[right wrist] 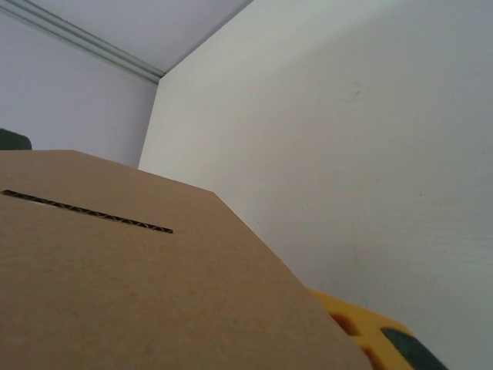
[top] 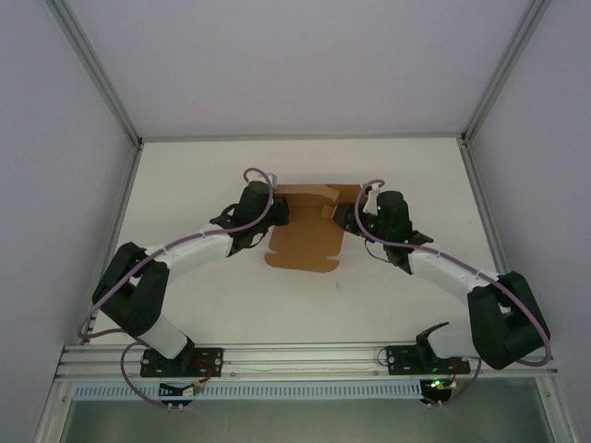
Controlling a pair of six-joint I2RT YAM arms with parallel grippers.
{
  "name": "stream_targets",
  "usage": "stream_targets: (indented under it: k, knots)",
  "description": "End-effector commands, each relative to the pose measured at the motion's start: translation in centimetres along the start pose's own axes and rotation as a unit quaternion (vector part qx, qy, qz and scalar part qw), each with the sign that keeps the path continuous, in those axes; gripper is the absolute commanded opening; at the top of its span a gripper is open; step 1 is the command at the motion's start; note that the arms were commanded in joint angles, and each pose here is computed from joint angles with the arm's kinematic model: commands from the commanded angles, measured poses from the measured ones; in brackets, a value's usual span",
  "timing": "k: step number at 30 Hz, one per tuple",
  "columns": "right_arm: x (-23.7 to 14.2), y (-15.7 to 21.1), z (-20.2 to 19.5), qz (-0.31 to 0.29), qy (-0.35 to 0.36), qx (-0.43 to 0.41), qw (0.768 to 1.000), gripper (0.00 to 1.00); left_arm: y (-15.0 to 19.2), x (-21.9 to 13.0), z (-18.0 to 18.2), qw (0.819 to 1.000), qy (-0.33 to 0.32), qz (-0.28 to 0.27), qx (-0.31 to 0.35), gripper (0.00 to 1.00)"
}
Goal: Assemble paper box
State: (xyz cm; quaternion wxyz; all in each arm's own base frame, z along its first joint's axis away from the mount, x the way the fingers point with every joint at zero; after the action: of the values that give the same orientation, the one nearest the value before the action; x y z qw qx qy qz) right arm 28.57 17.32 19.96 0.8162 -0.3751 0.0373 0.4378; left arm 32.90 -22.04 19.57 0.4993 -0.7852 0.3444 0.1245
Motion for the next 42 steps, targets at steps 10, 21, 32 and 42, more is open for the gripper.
stream_targets:
  k: [10, 21, 32, 42]
  knots:
    - [-0.3, 0.4, 0.4, -0.006, 0.007, -0.008, 1.0, 0.03, -0.6, -0.4, -2.0, 0.998, 0.055, -0.017, -0.008, 0.0]
    - [-8.3, -0.1, 0.4, -0.063, 0.163, -0.085, 0.981, 0.7, 0.1, -0.8, -0.9, 0.999, 0.018, 0.003, 0.034, 0.0]
    - [-12.9, -3.8, 5.0, -0.047, 0.195, -0.326, 0.924, 0.96, 0.9, -0.6, -1.8, 0.993, 0.067, 0.056, 0.084, 0.0]
    - [-8.2, -4.0, 5.3, 0.065, 0.133, -0.375, 0.915, 0.97, 1.1, -0.6, -1.9, 0.991, 0.073, 0.068, 0.09, 0.0]
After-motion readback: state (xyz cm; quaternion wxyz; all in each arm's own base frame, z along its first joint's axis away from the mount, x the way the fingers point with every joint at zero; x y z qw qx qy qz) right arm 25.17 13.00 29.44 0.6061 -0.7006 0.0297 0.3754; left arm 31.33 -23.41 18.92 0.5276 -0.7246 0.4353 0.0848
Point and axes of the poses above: each hand's point on the last joint's axis, 136 mm out from that joint toward the fingers, its own x axis out along the fingers, its own z axis along the line the jaws close on, y = z × x, the point moved 8 cm from there along -x, back along the fingers, and after that the axes turned 3 degrees about -x, right-handed, at the moved point
